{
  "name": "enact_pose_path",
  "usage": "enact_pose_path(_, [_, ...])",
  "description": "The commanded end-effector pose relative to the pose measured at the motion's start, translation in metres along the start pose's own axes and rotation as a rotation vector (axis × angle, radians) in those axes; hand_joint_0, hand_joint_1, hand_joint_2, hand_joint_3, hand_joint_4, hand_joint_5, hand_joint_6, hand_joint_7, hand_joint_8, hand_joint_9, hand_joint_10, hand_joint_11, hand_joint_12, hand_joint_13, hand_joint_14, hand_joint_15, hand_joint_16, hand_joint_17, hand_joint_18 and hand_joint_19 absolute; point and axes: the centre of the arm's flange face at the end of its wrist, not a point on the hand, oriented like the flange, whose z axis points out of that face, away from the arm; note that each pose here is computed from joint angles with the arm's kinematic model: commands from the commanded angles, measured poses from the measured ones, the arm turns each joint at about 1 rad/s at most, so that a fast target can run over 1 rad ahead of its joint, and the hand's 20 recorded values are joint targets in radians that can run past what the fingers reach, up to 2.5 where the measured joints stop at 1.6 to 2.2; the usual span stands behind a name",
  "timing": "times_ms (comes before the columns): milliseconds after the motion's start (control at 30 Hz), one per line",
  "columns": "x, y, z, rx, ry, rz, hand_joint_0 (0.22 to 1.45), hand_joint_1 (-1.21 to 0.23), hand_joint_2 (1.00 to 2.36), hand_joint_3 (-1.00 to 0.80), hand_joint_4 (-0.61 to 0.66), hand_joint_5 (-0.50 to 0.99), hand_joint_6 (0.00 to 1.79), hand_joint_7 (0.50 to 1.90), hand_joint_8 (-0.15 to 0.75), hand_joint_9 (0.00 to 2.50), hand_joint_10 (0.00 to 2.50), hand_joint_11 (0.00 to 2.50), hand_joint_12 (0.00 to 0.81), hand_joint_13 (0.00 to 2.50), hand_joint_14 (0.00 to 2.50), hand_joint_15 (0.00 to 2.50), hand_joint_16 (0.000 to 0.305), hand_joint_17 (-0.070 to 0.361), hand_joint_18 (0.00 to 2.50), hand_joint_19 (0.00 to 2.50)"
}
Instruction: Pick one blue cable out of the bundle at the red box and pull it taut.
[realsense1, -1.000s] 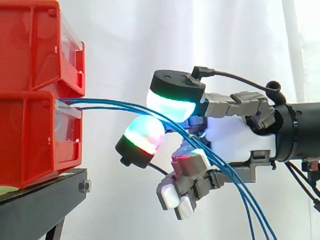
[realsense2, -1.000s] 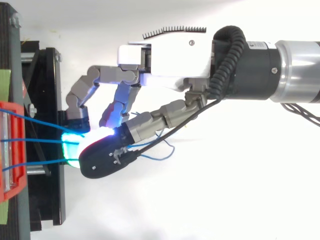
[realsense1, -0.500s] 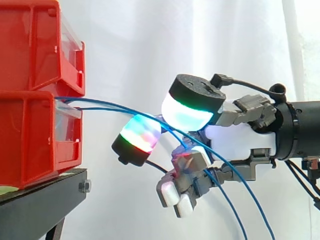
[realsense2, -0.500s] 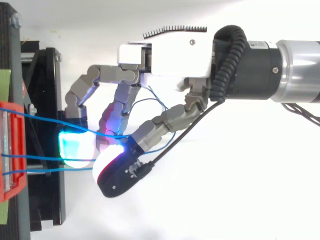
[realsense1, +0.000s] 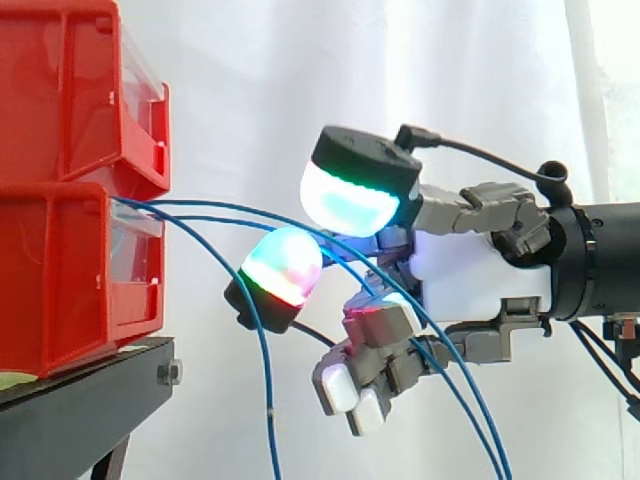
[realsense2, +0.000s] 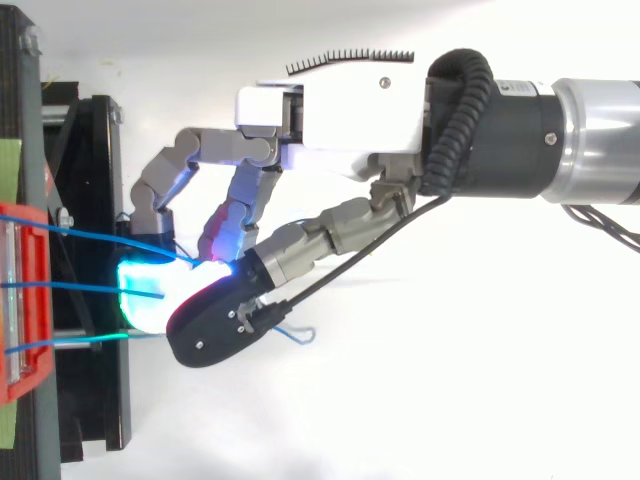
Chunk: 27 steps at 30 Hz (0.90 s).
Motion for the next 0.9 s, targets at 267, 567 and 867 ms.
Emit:
enact_pose_path(267, [-0.0004, 0.0010, -0.0002, -0.001, -0.001, 0.000, 0.66, -0.81, 1.01, -0.41, 0.05, -0.14, 0.92, 0.75, 0.396, 1.25, 0.01, 0.98, 0.365, 0.95, 0.02, 0.50, 0.049, 0.109, 0.83, 0.52])
enact_pose_path(567, [-0.0020, -0.0009, -0.0006, 0.006, -0.007, -0.006, 0.70, -0.97, 1.00, -0.50, -0.02, -0.14, 0.91, 0.72, 0.376, 1.24, 0.01, 0.99, 0.350, 0.95, 0.02, 0.49, 0.047, 0.105, 0.85, 0.48])
enact_pose_path(867, [-0.0031, -0.0020, -0.0017, 0.015, -0.007, -0.012, 0.46, -0.54, 1.00, -0.50, 0.02, -0.10, 0.89, 0.80, 0.402, 1.36, 0.01, 0.95, 0.393, 1.00, 0.02, 0.52, 0.056, 0.126, 0.85, 0.55])
